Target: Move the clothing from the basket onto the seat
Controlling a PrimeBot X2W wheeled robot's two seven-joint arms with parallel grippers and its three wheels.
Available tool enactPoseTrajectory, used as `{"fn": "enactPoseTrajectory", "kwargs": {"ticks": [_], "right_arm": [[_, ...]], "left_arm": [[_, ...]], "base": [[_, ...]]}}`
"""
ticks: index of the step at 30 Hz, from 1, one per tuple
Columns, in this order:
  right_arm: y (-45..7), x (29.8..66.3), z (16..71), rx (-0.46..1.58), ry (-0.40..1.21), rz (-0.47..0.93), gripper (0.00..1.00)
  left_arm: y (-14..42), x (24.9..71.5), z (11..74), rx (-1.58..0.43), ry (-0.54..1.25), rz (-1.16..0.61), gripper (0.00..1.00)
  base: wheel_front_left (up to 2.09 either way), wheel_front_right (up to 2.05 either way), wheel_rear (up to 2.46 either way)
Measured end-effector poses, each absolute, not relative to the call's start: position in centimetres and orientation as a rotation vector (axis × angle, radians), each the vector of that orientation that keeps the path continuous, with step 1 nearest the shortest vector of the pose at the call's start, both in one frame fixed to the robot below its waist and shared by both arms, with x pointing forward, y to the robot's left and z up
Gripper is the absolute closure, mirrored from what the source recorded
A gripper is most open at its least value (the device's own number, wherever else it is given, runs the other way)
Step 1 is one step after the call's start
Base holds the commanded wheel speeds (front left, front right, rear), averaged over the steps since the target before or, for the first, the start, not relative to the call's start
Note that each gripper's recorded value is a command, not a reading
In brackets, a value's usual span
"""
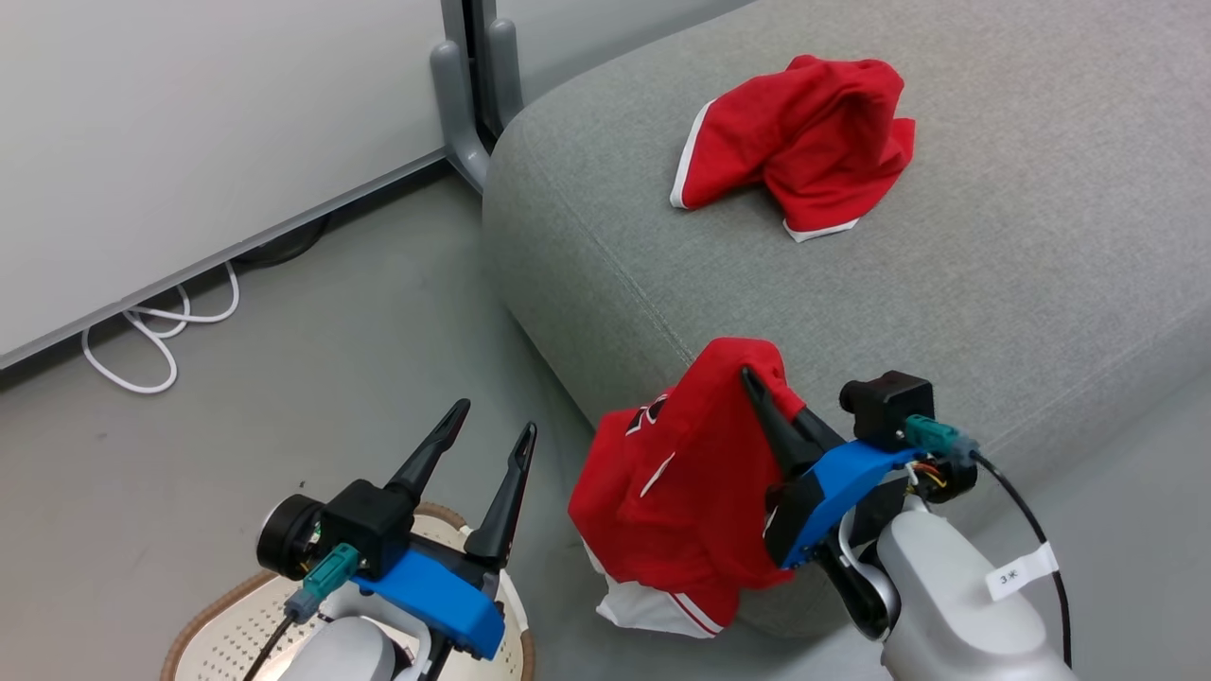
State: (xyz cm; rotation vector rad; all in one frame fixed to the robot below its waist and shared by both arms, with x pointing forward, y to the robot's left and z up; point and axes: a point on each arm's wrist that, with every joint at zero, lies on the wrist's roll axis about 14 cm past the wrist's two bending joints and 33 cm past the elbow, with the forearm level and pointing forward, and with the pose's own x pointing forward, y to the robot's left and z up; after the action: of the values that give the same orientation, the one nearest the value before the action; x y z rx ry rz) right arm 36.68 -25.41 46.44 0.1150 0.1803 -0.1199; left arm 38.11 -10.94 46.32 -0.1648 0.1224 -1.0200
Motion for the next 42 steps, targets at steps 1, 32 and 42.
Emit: {"fn": "enactPoseTrajectory", "kwargs": {"ticks": [1, 32, 42], "right_arm": [[-25.5, 36.8, 46.4, 0.129, 0.179, -0.125, 1.0], [-43.0, 52.7, 67.4, -0.24, -0.152, -0.394, 1.0], [-47.3, 55.2, 64.1, -0.352, -0.09, -0.528, 1.0]], "left_arm": [[-10.9, 38.2, 46.3, -0.166, 0.124, -1.019, 0.0], [-5.4, 47.0, 41.0, -0.192, 0.113, -0.916, 0.0], [-3.3, 49.1, 37.2, -0.192, 0.142, -0.87, 0.0]], "base": [[0.0, 0.0, 0.0], [0.0, 0.0, 0.0], [0.0, 0.0, 0.0]]}}
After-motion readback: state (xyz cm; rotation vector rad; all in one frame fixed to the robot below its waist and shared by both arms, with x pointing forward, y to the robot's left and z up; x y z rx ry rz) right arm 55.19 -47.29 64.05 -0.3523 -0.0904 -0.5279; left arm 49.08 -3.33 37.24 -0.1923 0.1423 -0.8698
